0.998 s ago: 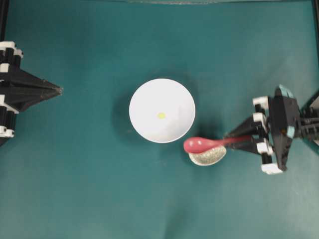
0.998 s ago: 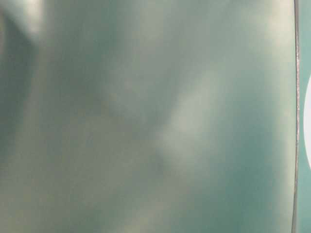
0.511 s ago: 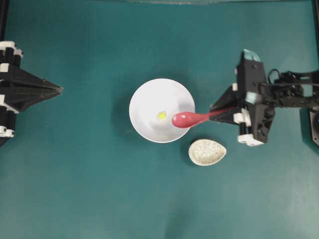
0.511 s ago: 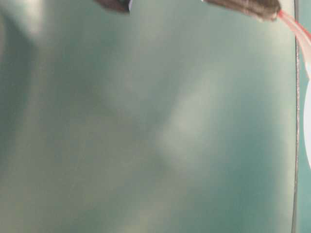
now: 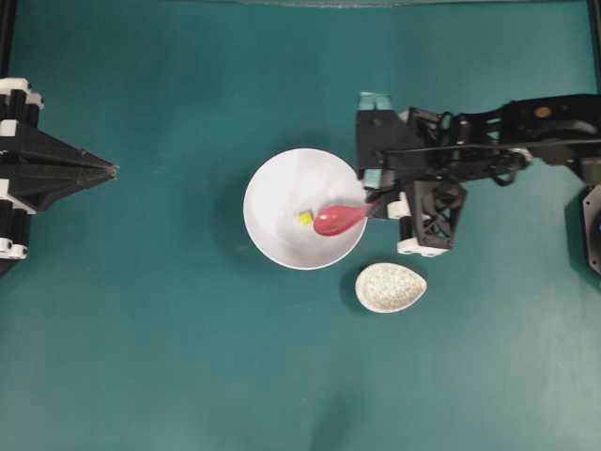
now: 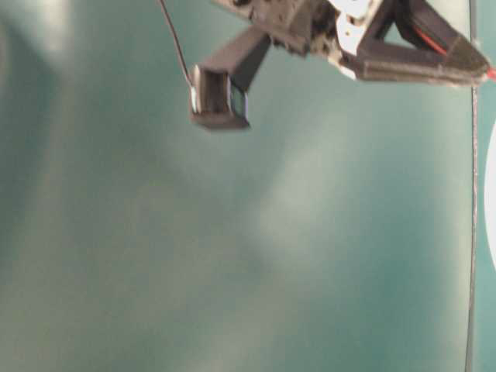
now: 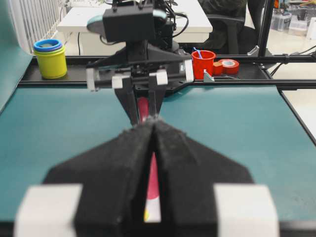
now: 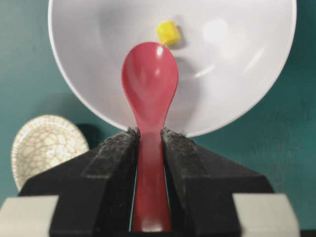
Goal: Scoop the yellow hexagonal prism block from the bowl with a spoon using the right arm.
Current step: 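Lower the spoon into the bowl and push it under the yellow block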
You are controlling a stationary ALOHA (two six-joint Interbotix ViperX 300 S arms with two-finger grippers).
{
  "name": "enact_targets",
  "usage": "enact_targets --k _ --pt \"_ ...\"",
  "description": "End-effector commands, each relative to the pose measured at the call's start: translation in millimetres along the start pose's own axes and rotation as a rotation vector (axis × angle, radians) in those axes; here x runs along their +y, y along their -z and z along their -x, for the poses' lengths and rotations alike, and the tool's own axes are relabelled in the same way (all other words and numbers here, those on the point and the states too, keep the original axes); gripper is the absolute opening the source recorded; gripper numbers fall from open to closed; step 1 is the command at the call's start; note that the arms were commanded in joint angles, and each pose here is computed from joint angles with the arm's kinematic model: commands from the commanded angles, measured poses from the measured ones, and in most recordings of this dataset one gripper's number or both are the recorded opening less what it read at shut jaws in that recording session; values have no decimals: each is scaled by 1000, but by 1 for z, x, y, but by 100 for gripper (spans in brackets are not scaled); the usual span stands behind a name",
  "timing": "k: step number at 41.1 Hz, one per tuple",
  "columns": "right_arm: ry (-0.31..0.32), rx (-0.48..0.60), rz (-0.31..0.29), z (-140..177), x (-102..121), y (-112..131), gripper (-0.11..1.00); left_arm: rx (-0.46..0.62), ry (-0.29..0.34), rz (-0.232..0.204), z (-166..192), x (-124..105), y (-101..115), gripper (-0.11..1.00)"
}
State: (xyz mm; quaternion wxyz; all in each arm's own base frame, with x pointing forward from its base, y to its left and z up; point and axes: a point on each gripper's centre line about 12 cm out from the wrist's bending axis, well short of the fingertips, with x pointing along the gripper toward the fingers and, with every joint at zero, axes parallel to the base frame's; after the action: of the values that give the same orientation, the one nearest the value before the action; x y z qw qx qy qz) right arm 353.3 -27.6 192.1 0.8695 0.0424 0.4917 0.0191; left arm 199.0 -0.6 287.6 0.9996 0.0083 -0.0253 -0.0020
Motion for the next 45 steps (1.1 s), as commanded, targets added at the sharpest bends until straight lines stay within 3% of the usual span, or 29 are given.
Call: enact_targets --k 1,30,45 --pt "1 -6 10 7 -1 -16 23 -22 2 -1 -3 0 -7 0" --pt "-12 66 2 -5 -3 -15 23 -21 1 0 -2 0 -7 0" --pt "-4 65 -70 -9 -5 -11 23 -22 2 0 -2 0 -7 0"
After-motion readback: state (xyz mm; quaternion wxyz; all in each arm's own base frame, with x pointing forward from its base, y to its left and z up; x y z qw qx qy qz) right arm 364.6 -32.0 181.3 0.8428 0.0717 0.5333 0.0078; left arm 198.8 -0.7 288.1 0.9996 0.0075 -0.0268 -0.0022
